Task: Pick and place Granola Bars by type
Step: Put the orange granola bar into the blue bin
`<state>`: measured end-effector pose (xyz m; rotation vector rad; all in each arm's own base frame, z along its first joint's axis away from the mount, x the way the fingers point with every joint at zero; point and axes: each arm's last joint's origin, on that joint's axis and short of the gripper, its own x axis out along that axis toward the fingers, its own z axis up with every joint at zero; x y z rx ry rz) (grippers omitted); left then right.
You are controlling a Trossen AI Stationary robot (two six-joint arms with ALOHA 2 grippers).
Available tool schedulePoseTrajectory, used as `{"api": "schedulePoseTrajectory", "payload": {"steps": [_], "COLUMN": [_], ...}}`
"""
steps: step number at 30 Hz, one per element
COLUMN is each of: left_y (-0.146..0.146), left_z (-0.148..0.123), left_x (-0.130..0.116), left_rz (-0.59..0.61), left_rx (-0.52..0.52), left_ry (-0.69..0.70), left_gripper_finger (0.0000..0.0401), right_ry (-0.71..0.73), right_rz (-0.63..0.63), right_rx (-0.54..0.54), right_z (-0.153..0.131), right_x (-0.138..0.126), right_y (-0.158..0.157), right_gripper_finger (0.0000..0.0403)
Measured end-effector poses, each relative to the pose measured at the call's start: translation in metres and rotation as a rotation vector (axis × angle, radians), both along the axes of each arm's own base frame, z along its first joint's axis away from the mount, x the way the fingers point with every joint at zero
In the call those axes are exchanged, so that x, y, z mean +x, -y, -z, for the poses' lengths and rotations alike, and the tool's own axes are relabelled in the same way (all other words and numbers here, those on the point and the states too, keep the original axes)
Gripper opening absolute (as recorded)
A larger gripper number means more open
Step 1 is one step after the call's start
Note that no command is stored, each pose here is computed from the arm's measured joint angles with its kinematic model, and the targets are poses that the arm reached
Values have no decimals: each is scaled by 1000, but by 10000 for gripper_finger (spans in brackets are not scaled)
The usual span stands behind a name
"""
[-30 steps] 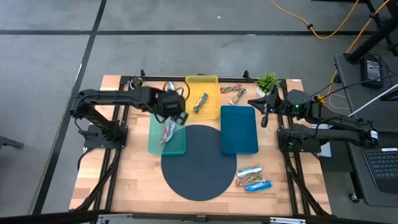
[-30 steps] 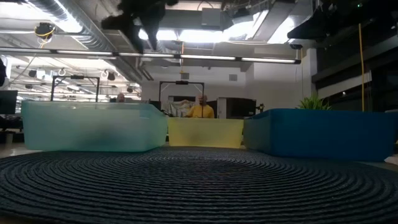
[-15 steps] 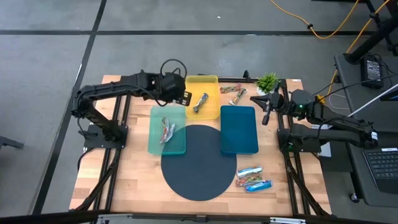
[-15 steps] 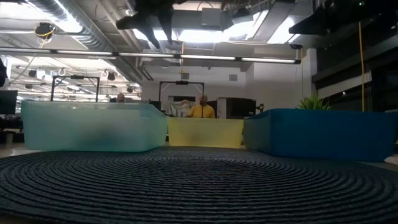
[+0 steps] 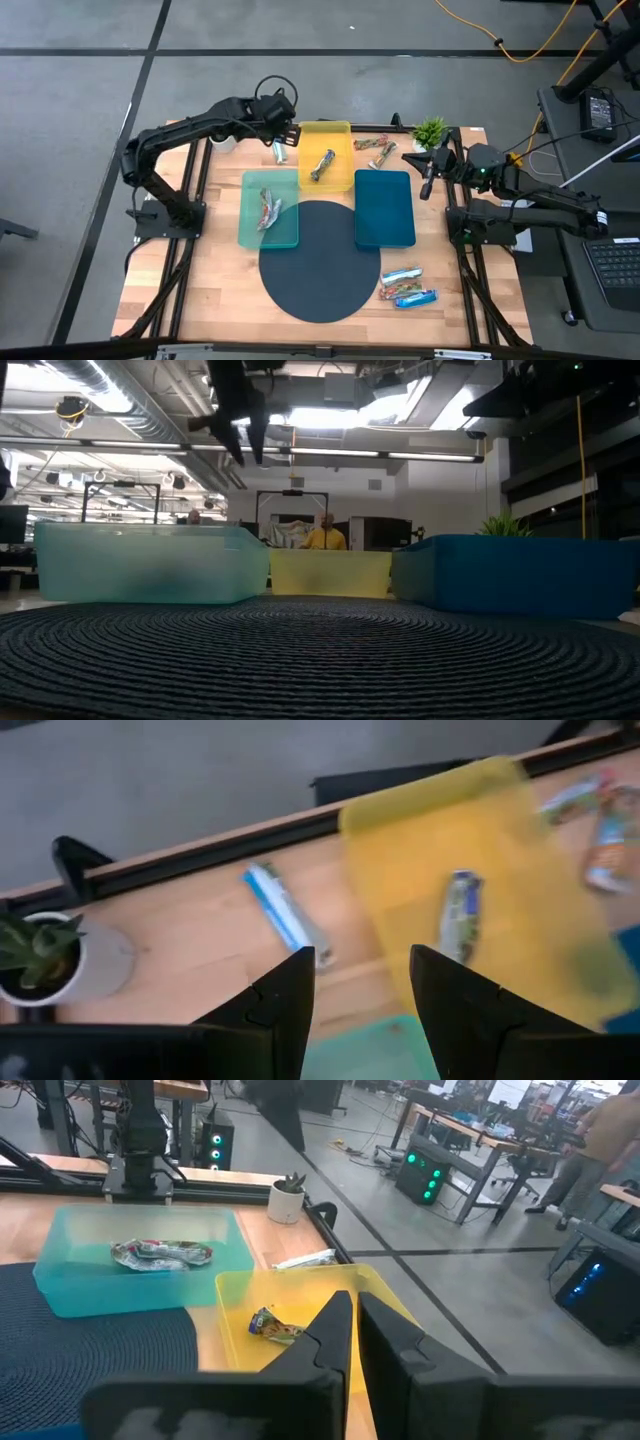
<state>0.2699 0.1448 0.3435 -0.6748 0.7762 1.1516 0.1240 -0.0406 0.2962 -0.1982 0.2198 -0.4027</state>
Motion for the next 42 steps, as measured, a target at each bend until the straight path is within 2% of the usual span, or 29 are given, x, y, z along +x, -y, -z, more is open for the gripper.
{"api": "schedulePoseTrajectory", "payload": {"steps": [3, 6, 12, 18, 23, 28, 34, 42], "left_y": [-13, -29, -59, -74, -78, -84, -95, -109], "left_z": [14, 33, 82, 116, 121, 121, 121, 121], "left_x": [7, 16, 36, 43, 42, 37, 29, 17], "left_rz": [-14, 27, 86, 91, 100, 117, 49, -28], "left_rx": [-18, -58, -201, -300, -306, -305, -309, -305], "left_ry": [-44, -94, -126, -173, -194, -208, -196, -188], "left_gripper_finger": [157, 158, 159, 167, 183, 221, 267, 274], "right_ry": [0, -2, -3, -3, -3, -3, -4, -4], "right_rz": [0, 1, 0, 1, 1, 1, 1, 1], "right_rx": [1, 1, 2, 1, 2, 1, -1, -2], "right_z": [0, 0, 0, 0, 0, 0, 0, 0], "right_x": [0, 0, 0, 0, 0, 0, 0, 0], "right_y": [0, 0, 0, 0, 0, 0, 0, 0], "right_gripper_finger": [26, 26, 26, 26, 26, 26, 26, 26]}}
